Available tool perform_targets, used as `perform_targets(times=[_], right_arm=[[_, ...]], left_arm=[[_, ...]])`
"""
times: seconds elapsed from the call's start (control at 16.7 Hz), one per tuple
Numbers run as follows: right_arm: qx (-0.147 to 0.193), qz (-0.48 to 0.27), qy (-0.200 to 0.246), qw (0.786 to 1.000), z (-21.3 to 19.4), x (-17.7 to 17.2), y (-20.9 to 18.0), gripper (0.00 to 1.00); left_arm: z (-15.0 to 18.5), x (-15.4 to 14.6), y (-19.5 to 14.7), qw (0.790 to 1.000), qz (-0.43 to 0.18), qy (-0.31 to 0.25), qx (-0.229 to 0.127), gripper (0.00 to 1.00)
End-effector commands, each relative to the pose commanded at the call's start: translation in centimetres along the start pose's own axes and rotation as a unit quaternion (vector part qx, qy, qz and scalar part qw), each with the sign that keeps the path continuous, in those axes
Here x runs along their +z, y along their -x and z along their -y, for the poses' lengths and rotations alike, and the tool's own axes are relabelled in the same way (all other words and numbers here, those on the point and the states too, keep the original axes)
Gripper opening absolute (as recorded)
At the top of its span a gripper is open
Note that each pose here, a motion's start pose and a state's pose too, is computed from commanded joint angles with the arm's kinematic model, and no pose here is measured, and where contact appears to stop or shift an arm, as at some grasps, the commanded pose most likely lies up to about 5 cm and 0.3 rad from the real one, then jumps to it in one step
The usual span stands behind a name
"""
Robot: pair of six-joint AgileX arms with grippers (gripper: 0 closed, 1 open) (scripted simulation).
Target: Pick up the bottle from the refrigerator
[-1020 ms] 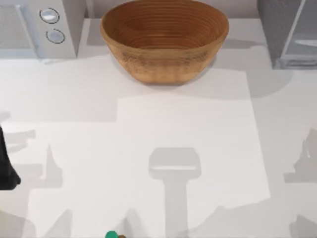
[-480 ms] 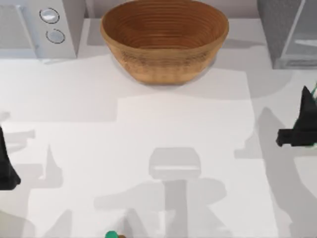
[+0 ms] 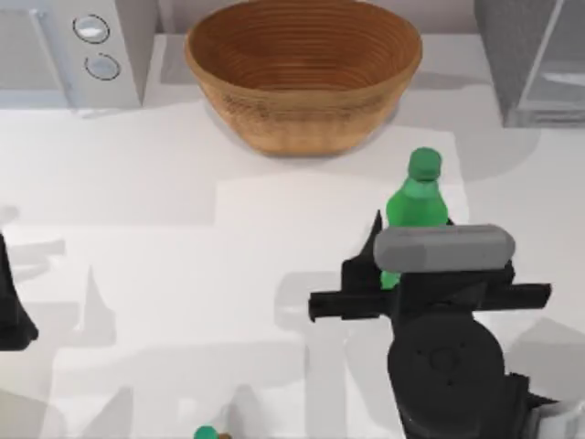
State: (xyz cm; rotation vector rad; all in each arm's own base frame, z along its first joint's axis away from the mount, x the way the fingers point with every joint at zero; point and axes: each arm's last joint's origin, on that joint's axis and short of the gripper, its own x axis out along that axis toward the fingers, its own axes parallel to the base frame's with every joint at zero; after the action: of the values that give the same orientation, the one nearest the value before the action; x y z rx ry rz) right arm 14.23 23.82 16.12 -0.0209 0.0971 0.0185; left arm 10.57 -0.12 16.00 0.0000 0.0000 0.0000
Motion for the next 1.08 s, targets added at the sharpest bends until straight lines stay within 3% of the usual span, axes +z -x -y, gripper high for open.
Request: perform_targets(times=[0.3,0.6,1.08], right_arm=[[-0.009,0.022,-0.009,1.000,-5.1,-2.6,2.8,0.00],[-0.010,0.025,-0.011,1.000,-5.5,-2.9,3.1,0.00],[-0.011,0.021,-0.002,1.000,-5.6,-5.4,-0.5,0.00]], left_arm=[[0.0,0.0,0.0,1.000,0.000,0.000,0.000,1.00],[0.0,0.0,0.0,1.000,0.000,0.000,0.000,1.00],[0.0,0.0,0.0,1.000,0.000,0.000,0.000,1.00]])
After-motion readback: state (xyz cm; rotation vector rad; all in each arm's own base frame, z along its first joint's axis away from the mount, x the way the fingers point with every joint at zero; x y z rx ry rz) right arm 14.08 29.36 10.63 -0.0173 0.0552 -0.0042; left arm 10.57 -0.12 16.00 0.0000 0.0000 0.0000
